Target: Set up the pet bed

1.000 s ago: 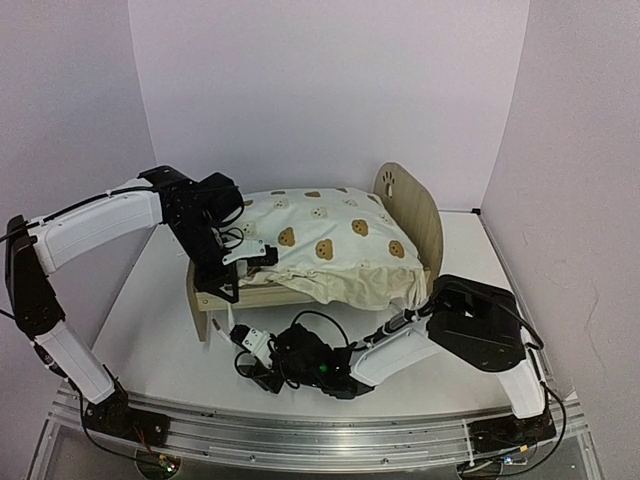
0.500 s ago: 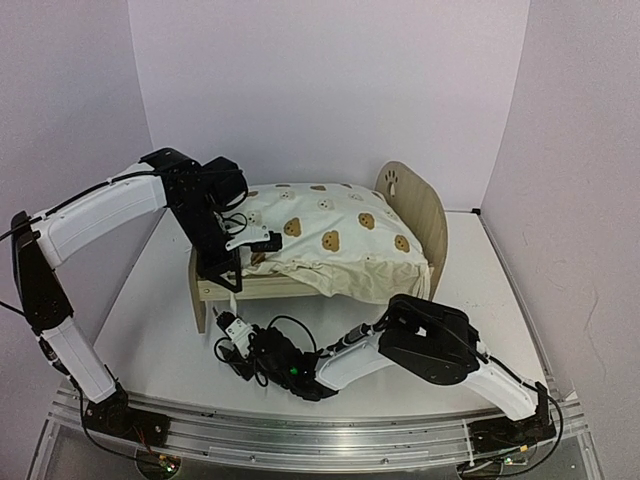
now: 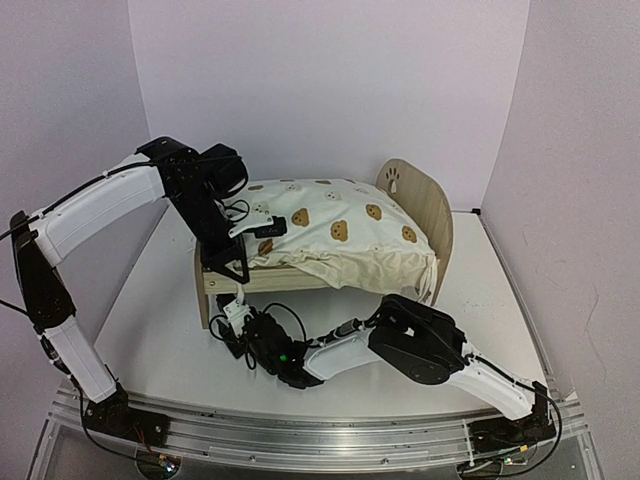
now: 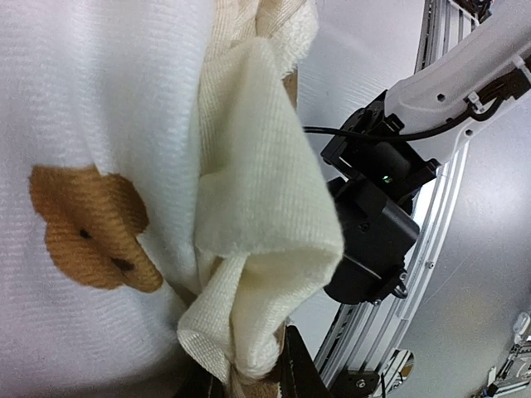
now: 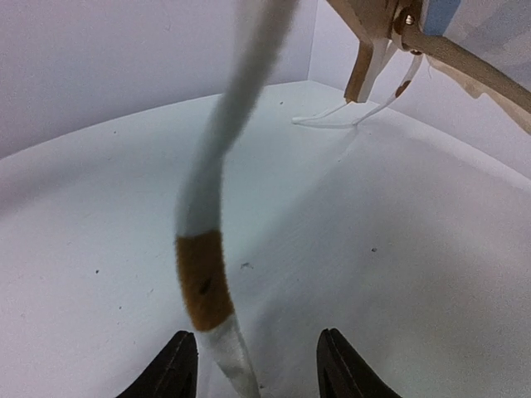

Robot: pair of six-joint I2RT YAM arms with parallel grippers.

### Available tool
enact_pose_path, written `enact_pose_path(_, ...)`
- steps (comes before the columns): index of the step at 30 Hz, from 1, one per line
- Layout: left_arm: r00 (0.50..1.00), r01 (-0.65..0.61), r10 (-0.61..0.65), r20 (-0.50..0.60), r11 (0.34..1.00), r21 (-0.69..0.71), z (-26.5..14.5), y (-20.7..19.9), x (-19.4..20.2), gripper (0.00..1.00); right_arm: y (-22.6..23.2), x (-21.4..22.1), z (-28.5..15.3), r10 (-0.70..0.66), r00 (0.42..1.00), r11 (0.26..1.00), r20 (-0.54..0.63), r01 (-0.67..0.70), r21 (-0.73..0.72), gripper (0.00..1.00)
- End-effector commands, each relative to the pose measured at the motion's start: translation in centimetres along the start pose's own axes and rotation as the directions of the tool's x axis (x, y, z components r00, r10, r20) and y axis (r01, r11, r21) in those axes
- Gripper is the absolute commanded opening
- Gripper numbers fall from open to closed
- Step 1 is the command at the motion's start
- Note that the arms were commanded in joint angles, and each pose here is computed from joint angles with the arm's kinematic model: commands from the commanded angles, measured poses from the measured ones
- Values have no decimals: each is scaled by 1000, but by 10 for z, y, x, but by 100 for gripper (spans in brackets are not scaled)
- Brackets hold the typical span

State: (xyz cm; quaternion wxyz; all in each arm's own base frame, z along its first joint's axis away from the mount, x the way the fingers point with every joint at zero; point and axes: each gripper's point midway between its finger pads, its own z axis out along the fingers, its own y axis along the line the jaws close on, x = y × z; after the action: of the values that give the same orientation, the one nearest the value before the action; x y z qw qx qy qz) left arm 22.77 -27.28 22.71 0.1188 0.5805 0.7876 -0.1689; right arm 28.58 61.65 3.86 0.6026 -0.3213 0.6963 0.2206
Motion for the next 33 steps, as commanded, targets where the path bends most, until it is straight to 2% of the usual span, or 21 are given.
enact_pose_path(1, 978, -15, 29, 205, 997, -70, -45, 4, -43, 0, -5, -19, 11, 44, 996, 999, 76, -46, 24, 37)
enact_pose_path(5, 980, -12, 27, 198, 997, -77, -42, 6, -40, 0, -3, -21, 8, 26, 997, 1000, 67, -26, -7, 6)
enact_pose_path(6, 981, -11, 28, 194, 996, -85, -41, 7, -39, 0, -2, -21, 4, 21, 998, 1000, 59, -19, -22, 1)
enact_pose_path(15, 996, 21, -4, 90, 982, -190, 7, 65, 13, 0, 24, -7, -95, -146, 986, 960, -82, 122, -252, 0)
enact_pose_path(24, 999, 26, -16, 52, 978, -209, 51, 96, 31, 0, 37, 7, -150, -113, 971, 913, -211, 18, -407, 0)
enact_pose_path(33, 999, -35, 32, -18, 986, -163, 88, 85, 68, 0, 47, -1, -160, -29, 963, 890, -269, -97, -445, 0)
